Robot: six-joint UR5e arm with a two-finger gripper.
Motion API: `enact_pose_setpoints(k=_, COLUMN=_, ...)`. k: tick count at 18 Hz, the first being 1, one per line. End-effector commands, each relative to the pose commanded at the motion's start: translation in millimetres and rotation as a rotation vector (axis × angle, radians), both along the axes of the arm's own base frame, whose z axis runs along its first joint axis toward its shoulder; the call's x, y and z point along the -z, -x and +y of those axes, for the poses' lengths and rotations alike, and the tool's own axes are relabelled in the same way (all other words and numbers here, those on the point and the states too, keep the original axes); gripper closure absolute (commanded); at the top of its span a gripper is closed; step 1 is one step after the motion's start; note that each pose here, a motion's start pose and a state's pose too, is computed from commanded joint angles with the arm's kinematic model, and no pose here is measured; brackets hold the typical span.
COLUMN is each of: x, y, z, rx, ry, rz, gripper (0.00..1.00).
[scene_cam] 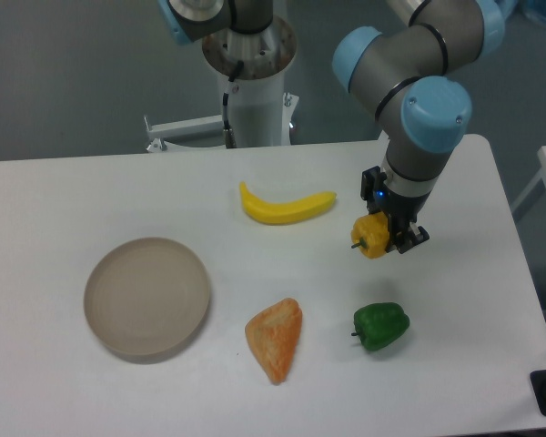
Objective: Pick up the yellow pepper from the plate
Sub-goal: 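Hold the yellow pepper raised beside the banana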
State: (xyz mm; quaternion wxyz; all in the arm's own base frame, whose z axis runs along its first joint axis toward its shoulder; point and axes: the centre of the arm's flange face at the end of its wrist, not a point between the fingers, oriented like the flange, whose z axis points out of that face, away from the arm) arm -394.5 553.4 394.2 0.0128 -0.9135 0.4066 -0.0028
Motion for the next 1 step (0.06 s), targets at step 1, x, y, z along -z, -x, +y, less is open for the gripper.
enact_pose_setpoints(k=1, x=-1.0, y=2.3, z=-2.1, rx=-0.005, ry=-0.001, rz=0.001, gripper=0.97)
